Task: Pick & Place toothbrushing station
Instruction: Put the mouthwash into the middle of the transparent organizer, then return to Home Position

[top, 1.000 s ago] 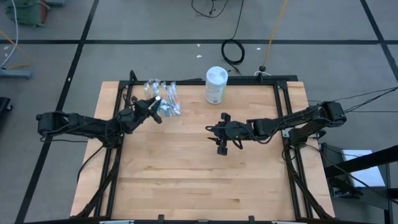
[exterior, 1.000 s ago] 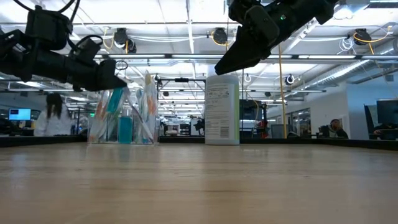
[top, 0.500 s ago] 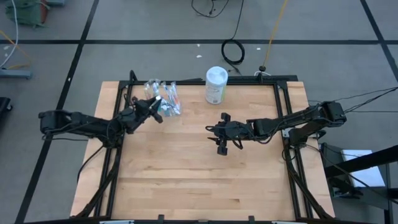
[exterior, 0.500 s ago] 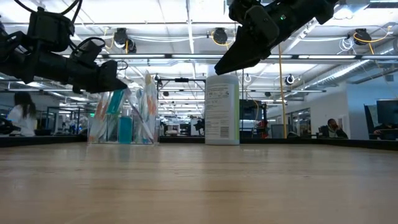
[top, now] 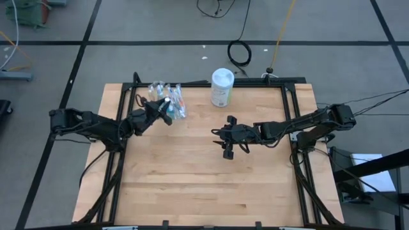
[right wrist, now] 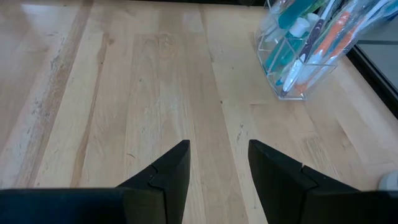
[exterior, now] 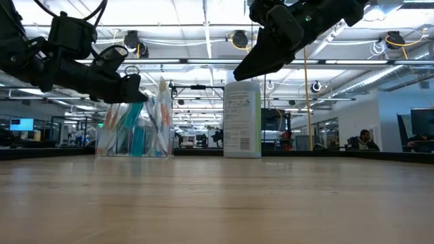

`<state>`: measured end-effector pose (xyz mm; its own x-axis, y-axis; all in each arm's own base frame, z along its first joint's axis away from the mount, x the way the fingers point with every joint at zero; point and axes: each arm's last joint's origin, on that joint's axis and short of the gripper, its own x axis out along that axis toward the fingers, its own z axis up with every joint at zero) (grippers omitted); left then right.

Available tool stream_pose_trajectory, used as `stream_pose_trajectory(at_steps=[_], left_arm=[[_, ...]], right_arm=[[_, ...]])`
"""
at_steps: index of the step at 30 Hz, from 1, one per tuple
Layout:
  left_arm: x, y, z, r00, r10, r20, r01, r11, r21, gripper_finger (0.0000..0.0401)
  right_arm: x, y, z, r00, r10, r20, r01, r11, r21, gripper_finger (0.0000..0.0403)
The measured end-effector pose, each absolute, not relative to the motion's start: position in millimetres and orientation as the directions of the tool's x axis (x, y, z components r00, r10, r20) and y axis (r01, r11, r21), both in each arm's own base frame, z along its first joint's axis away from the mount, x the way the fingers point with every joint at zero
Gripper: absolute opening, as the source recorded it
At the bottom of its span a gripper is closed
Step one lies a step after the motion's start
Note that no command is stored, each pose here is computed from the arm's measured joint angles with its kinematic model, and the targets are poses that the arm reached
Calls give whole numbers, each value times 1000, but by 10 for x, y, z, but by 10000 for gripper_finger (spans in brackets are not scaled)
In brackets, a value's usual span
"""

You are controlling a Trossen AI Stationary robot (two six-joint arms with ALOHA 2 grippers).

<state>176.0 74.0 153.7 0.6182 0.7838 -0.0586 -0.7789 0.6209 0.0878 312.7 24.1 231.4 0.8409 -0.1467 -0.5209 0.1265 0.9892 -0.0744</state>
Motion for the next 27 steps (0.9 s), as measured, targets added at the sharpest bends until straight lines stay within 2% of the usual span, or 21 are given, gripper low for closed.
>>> stream_pose_trajectory(at_steps=[9,20,27], left_arm=[[1753,736,1458,614,778,-132,-774,627,93,105],[1749,735,1438,610,778,-150,-769,627,123,163],[1749,735,1438,610,778,-150,-770,627,120,174]], right_arm=[[3126,241,2314,841,-147,-521,126,989,-75,157],[3126,240,2314,841,-147,-521,126,989,-75,157],[3126,240,2314,841,-147,-521,127,989,-74,157]])
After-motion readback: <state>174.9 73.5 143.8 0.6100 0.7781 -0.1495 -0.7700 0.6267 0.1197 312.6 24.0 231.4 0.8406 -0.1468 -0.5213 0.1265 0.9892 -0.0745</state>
